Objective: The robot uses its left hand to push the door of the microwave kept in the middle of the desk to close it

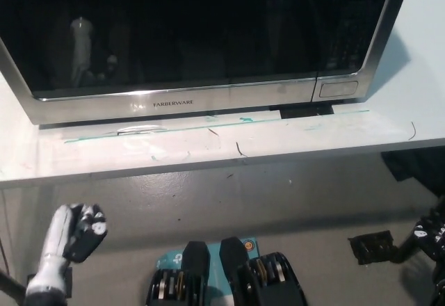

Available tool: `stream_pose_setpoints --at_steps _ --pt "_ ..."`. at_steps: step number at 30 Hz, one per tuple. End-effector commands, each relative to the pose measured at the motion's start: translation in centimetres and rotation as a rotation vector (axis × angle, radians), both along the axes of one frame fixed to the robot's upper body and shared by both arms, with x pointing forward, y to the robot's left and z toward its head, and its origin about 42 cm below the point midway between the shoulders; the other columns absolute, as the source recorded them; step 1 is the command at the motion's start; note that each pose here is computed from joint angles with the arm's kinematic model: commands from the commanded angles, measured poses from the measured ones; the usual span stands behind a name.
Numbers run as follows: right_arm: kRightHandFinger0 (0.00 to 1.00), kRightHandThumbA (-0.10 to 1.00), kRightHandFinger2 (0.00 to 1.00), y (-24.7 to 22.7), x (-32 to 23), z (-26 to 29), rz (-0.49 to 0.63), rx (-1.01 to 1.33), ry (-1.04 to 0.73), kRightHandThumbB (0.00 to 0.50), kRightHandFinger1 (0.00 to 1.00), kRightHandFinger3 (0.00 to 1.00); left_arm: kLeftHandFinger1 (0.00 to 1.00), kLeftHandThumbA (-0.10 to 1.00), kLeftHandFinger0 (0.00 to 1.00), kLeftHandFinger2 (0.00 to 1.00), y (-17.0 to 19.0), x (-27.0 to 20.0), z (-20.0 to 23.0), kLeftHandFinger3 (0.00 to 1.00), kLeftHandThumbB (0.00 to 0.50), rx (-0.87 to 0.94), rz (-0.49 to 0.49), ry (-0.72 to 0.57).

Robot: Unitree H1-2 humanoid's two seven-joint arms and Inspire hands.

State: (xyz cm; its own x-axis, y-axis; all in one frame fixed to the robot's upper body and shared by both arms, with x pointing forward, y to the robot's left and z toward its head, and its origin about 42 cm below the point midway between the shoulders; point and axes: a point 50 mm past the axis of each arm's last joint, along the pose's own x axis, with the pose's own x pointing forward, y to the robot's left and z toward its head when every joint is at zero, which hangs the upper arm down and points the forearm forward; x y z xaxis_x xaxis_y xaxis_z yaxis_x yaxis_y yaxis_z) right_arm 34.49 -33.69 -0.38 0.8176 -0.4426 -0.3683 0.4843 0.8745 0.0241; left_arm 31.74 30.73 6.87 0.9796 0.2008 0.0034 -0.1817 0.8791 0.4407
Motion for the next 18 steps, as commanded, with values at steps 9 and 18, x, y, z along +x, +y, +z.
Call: stream_pose_setpoints --at_steps 9,18 --pt "0.59 0.53 0.69 -1.0 2.0 2.1 -0.007 -0.027 -0.078 0.0 0.6 0.82 0.04 -0.09 0.03 0.19 1.5 2.3 -1.4 0.4 0.001 -0.304 0.35 0.042" --pt "0.66 0.58 0.74 -1.0 2.1 2.2 0.0 -0.034 -0.076 0.0 0.69 0.84 0.11 -0.1 0.09 0.24 1.9 4.7 -1.6 0.44 0.016 -0.451 0.358 0.082"
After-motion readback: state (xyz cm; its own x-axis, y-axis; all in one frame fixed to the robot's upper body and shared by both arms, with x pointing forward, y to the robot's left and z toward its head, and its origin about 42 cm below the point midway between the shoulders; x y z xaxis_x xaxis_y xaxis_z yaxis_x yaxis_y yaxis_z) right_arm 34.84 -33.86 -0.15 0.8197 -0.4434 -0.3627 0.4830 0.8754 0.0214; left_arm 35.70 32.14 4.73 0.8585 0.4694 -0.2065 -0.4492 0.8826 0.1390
